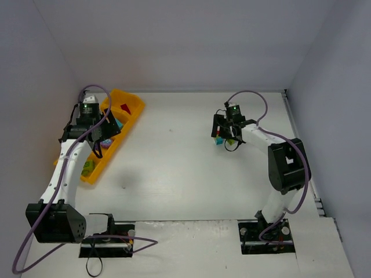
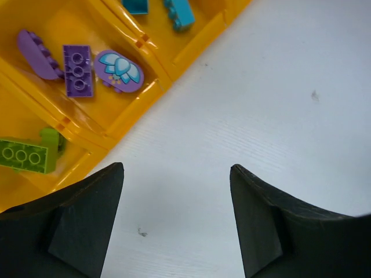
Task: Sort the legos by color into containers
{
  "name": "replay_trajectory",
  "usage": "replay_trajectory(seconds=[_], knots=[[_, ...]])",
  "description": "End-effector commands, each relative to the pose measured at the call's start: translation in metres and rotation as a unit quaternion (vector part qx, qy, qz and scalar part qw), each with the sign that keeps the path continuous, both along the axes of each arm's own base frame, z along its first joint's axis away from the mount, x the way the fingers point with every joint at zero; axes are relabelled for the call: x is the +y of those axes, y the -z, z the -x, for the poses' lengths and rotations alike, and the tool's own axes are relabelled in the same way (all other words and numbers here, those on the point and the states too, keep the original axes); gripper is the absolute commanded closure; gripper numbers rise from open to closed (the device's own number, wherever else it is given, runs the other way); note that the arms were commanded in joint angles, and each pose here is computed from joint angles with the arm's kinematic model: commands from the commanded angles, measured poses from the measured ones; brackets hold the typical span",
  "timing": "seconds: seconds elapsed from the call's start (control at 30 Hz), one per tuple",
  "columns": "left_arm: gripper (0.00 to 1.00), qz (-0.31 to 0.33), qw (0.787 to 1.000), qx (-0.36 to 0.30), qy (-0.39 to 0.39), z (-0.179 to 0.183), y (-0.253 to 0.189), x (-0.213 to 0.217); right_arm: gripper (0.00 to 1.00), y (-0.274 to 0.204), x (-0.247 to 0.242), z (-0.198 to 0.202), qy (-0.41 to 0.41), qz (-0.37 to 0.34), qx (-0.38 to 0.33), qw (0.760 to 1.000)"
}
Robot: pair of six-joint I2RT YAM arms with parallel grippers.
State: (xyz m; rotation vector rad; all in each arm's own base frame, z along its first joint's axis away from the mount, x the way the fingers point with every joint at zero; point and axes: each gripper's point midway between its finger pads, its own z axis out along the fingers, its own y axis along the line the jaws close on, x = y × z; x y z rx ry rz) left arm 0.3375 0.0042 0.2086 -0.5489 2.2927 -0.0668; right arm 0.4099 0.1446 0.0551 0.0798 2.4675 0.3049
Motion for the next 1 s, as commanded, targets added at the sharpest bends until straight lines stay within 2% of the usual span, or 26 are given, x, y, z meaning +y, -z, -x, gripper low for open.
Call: replay_trajectory(seconds=[0.0, 0.27, 0.57, 0.97], knots=[[0.32, 0.02, 0.998, -0.029, 0.05, 0.008, -0.023, -0.024, 0.3, -0.028, 0.007, -0.028, -0.003, 0.013, -0.048, 0.999], [0.32, 0.035, 0.996, -0.015, 0.086, 0.017, -0.013, -0.044, 0.3, -0.006, 0.011, -0.031, -0.007, 0.031, -0.027, 0.999], [0.32, 0.038, 0.994, -0.007, 0.103, 0.016, -0.004, -0.052, 0.36, 0.015, 0.014, -0.017, -0.02, 0.056, 0.004, 0.998], [0.32, 0.045, 0.99, -0.011, 0.133, 0.018, -0.007, -0.065, 0.53, 0.035, 0.009, -0.014, -0.021, 0.094, 0.017, 0.995]])
